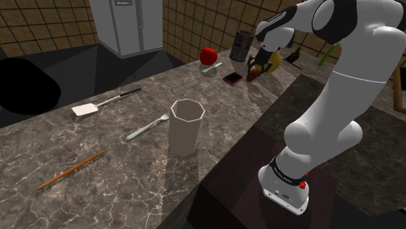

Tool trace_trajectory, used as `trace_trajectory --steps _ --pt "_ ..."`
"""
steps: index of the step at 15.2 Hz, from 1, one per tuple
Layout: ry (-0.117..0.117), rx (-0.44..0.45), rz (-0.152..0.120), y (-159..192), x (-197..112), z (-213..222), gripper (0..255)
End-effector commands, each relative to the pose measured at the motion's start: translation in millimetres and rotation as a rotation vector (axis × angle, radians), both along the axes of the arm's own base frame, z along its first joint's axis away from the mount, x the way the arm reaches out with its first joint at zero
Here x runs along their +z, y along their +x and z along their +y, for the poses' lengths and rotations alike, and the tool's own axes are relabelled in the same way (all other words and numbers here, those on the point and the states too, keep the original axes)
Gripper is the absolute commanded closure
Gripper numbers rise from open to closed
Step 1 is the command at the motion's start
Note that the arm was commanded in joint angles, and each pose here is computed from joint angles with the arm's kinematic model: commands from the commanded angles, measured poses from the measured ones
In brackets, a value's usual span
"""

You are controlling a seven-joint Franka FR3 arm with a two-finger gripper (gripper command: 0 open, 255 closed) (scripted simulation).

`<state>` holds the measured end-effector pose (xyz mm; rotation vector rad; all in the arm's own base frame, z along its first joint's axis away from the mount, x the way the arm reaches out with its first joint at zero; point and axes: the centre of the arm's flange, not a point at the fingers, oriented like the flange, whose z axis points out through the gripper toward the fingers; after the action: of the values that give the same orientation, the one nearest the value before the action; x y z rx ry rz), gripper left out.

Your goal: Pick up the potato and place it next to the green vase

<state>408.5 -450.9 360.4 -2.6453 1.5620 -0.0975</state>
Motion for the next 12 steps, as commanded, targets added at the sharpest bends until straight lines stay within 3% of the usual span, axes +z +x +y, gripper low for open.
trace_trajectory --steps 1,10,11,12 --pt "0.000 0.000 0.000 0 -10 0 255" --pt "0.000 0.000 0.000 0 -20 0 255" --pt "0.000 0.000 0.000 0 -20 1 0" --pt "0.000 0.000 0.000 0 -20 1 0"
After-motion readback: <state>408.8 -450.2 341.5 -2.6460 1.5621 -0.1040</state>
